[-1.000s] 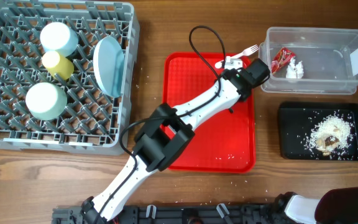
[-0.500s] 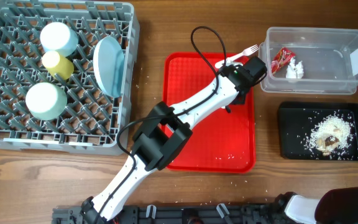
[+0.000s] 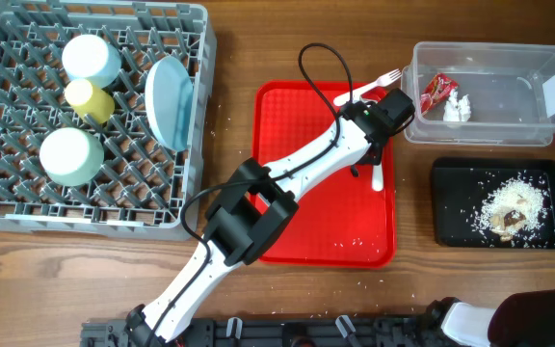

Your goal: Sort waste into correct bins and load items into the dishwasher rack

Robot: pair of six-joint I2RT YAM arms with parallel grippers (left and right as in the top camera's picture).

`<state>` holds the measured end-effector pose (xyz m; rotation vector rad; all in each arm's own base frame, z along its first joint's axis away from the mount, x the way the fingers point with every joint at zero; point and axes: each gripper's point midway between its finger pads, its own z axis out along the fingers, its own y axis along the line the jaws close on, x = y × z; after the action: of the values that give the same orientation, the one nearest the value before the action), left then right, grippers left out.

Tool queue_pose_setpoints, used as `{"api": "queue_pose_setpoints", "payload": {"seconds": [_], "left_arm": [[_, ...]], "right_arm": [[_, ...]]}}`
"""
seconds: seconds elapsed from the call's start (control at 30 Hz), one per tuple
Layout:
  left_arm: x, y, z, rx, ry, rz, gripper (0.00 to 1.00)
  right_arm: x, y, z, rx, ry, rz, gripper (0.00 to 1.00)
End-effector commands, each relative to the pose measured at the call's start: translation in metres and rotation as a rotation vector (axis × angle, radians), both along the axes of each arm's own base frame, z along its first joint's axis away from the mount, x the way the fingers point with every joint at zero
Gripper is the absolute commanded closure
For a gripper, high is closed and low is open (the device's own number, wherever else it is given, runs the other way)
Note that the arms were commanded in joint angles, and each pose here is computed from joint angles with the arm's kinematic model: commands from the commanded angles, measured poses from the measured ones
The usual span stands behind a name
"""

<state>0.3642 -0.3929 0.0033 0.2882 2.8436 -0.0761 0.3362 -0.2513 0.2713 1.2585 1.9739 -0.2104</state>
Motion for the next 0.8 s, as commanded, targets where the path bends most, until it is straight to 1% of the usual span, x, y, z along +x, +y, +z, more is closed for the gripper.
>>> {"api": "queue_pose_setpoints", "payload": {"seconds": [0.0,0.07,0.1,0.13,0.17,0.2,0.23,0.47,0.53,0.67,0.77], "left_arm": [[-0.018,0.013,-0.043,0.059,0.092,-0.01,0.85],[-0.015,0.01,-0.042,0.043,0.079,-0.01,0.77],[-0.013,0.006,-0.042,0.027,0.074,-0.011,0.76],[-0.015,0.001,-0.042,0.0,0.087,-0.017,0.69],[-0.019,-0.007,-0.041,-0.041,0.115,-0.028,0.64],[-0.024,-0.019,-0.04,-0.098,0.148,-0.044,0.6],[-0.023,-0.023,-0.039,-0.12,0.144,-0.045,0.59],[-0.012,-0.04,-0.019,-0.185,0.076,-0.058,0.59],[-0.005,-0.035,-0.02,-0.119,-0.016,-0.013,0.59],[0.005,-0.039,-0.01,-0.034,-0.196,-0.004,0.59],[0.011,-0.047,-0.014,-0.052,-0.237,0.0,0.59]], "right_arm": [[-0.002,-0.005,0.001,-0.021,0.015,-0.006,0.0],[-0.002,-0.005,0.001,-0.021,0.015,-0.006,0.0],[-0.002,-0.005,0.001,-0.021,0.015,-0.006,0.0],[-0.002,-0.005,0.001,-0.021,0.015,-0.006,0.0],[-0.002,-0.005,0.001,-0.021,0.015,-0.006,0.0],[-0.002,-0.005,0.001,-0.022,0.015,-0.006,0.0],[-0.002,-0.005,0.001,-0.021,0.015,-0.006,0.0],[-0.002,-0.005,0.001,-0.021,0.015,-0.006,0.0],[-0.002,-0.005,0.001,-0.021,0.015,-0.006,0.0],[-0.002,-0.005,0.001,-0.021,0.015,-0.006,0.0],[-0.002,-0.005,0.001,-0.021,0.015,-0.006,0.0]]}}
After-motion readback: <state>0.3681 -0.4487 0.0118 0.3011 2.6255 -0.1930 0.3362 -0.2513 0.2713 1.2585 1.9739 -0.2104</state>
